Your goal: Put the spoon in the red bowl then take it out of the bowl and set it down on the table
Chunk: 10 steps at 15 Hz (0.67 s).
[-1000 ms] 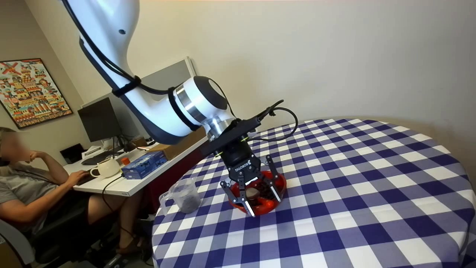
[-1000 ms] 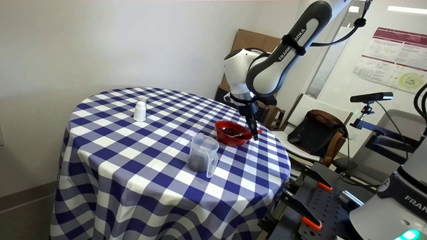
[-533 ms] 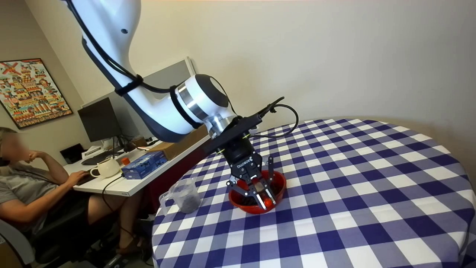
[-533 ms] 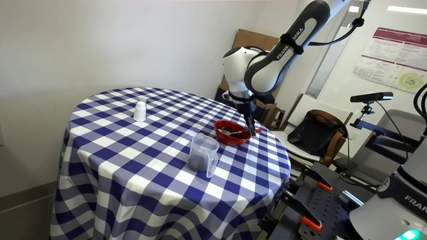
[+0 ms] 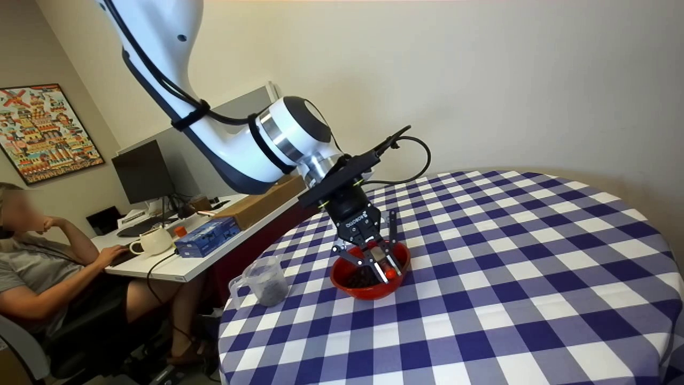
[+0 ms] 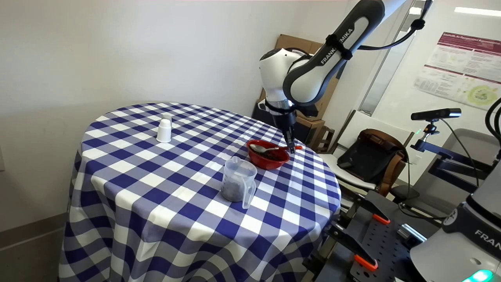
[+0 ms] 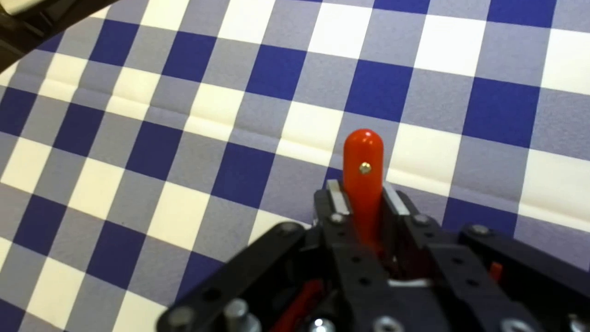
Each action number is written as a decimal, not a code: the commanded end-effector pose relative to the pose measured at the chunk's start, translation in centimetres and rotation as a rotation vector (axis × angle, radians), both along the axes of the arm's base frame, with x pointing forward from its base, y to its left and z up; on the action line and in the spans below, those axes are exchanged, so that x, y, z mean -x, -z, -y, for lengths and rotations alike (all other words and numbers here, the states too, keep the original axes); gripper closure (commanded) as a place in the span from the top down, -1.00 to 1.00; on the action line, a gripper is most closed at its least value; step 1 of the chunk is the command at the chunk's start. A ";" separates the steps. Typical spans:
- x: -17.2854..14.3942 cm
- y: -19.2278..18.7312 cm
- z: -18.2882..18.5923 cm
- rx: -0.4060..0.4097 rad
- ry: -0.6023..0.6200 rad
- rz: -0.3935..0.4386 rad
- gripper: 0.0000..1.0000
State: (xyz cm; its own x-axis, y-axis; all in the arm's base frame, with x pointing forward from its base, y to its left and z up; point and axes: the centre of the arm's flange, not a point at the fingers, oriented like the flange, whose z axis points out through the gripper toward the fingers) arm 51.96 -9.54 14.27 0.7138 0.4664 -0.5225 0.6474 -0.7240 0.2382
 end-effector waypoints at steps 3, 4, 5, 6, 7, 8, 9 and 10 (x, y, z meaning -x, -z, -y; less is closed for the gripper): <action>-2.7 -2.8 0.7 -0.051 -0.074 0.004 -0.90; -3.5 -3.4 1.2 -0.048 -0.057 0.015 -0.90; -4.3 -4.1 1.8 -0.053 -0.037 0.023 -0.90; -5.2 -4.9 2.7 -0.063 -0.024 0.039 -0.90; -6.0 -5.7 3.6 -0.067 0.000 0.059 -0.90; -7.1 -6.5 4.9 -0.054 0.060 0.097 -0.90; -8.0 -7.1 6.1 -0.027 0.128 0.141 -0.90; -9.0 -7.6 7.7 -0.004 0.176 0.168 -0.90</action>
